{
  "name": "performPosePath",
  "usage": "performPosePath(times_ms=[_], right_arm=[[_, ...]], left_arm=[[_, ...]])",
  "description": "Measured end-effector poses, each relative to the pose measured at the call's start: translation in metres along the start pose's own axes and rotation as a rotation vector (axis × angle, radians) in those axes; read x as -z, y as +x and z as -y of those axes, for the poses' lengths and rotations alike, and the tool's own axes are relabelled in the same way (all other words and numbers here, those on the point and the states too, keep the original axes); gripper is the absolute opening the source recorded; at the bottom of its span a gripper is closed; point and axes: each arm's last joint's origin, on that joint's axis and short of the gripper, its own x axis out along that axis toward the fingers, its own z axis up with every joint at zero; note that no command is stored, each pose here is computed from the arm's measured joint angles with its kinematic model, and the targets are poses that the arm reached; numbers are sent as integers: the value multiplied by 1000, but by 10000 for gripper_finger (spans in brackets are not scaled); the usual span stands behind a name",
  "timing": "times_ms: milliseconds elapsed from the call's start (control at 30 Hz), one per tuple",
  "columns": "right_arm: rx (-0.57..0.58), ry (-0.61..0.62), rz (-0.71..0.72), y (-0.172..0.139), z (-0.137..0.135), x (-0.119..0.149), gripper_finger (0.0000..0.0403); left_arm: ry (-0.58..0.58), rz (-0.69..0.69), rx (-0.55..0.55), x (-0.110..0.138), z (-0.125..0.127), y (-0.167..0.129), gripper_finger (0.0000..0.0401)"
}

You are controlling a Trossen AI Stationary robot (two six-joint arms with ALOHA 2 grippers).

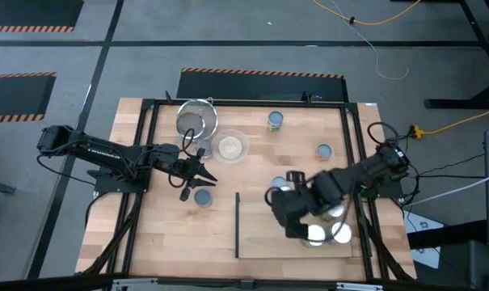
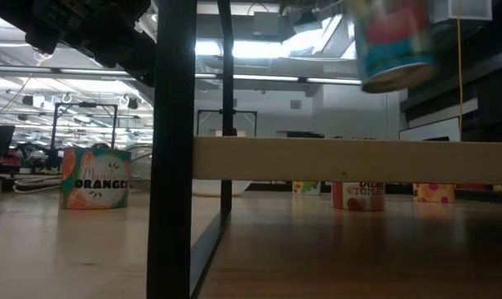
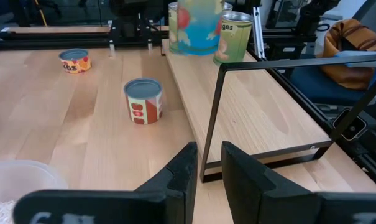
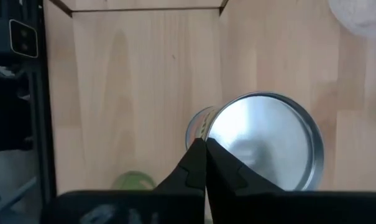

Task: Pick and place cans onto a shelf
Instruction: Put the light blue on the shelf aligned with the other light green can

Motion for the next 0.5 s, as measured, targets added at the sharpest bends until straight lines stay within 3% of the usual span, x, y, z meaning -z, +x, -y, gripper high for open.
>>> performPosePath(times_ms=[233, 500], right_arm=[[122, 41, 36, -26, -21, 36, 0], [168, -4, 140, -42, -31, 59, 0]], left_arm=[[1, 3, 0, 0, 0, 0, 66], [1, 12, 1, -1, 0, 0, 66]])
